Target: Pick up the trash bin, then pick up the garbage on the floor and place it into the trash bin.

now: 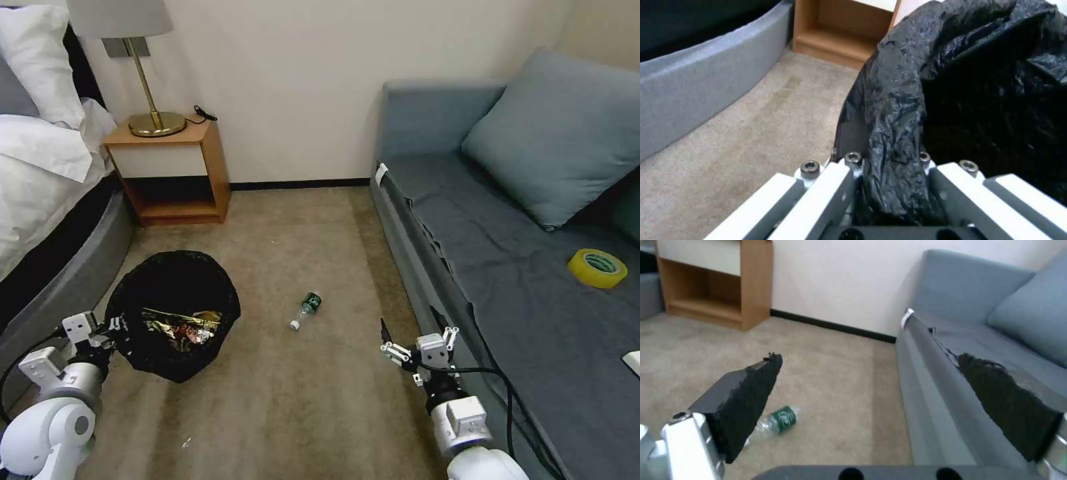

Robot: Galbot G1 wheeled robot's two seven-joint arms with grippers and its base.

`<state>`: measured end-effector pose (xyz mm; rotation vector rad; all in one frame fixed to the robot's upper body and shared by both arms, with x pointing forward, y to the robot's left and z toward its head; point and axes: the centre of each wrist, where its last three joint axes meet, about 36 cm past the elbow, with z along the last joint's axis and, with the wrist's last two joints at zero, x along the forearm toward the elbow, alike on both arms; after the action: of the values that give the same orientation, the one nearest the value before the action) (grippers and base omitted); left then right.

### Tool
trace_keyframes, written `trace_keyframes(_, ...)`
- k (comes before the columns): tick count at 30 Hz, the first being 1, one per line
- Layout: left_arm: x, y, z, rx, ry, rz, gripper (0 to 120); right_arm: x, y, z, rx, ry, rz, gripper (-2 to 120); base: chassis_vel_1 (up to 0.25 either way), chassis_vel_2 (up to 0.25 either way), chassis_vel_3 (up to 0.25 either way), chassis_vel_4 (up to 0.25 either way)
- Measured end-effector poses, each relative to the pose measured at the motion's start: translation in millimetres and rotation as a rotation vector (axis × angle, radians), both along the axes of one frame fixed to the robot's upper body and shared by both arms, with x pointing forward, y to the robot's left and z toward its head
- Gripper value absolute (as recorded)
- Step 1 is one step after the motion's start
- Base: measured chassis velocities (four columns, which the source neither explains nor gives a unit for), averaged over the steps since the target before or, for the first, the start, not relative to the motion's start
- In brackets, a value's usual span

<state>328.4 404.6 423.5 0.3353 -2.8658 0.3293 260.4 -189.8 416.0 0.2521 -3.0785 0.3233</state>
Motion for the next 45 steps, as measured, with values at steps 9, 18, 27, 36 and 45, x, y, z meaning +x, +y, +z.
trace_keyframes(9, -0.7, 2.0, -2.0, 0.001, 0.006, 0.005, 4, 4.4, -1.2, 3.4, 0.018, -0.005, 0.021, 100, 0.000, 0.000, 0.000, 0.000)
trace_keyframes(18, -0.3, 4.4, -1.3, 0.000, 0.003, 0.009, 4, 8.6, -6.2, 7.2, 0.028, -0.006, 0.072, 100, 0.000, 0.000, 0.000, 0.000)
trace_keyframes(27, -2.5, 11.6, -0.1, 0.000, -0.001, 0.018, 4, 8.4, -11.2, 7.4, 0.021, 0.003, 0.101, 100, 0.000, 0.000, 0.000, 0.000)
trace_keyframes(36, -4.1, 17.0, -0.6, 0.005, 0.000, 0.031, 4, 9.1, -11.2, 6.8, 0.018, 0.010, 0.108, 100, -0.106, 0.094, 0.104, -0.094)
trace_keyframes(45, -4.5, 18.7, -1.4, 0.008, 0.002, 0.037, 4, 9.4, -7.6, 3.3, 0.025, 0.019, 0.114, 100, -0.136, 0.148, 0.140, -0.143)
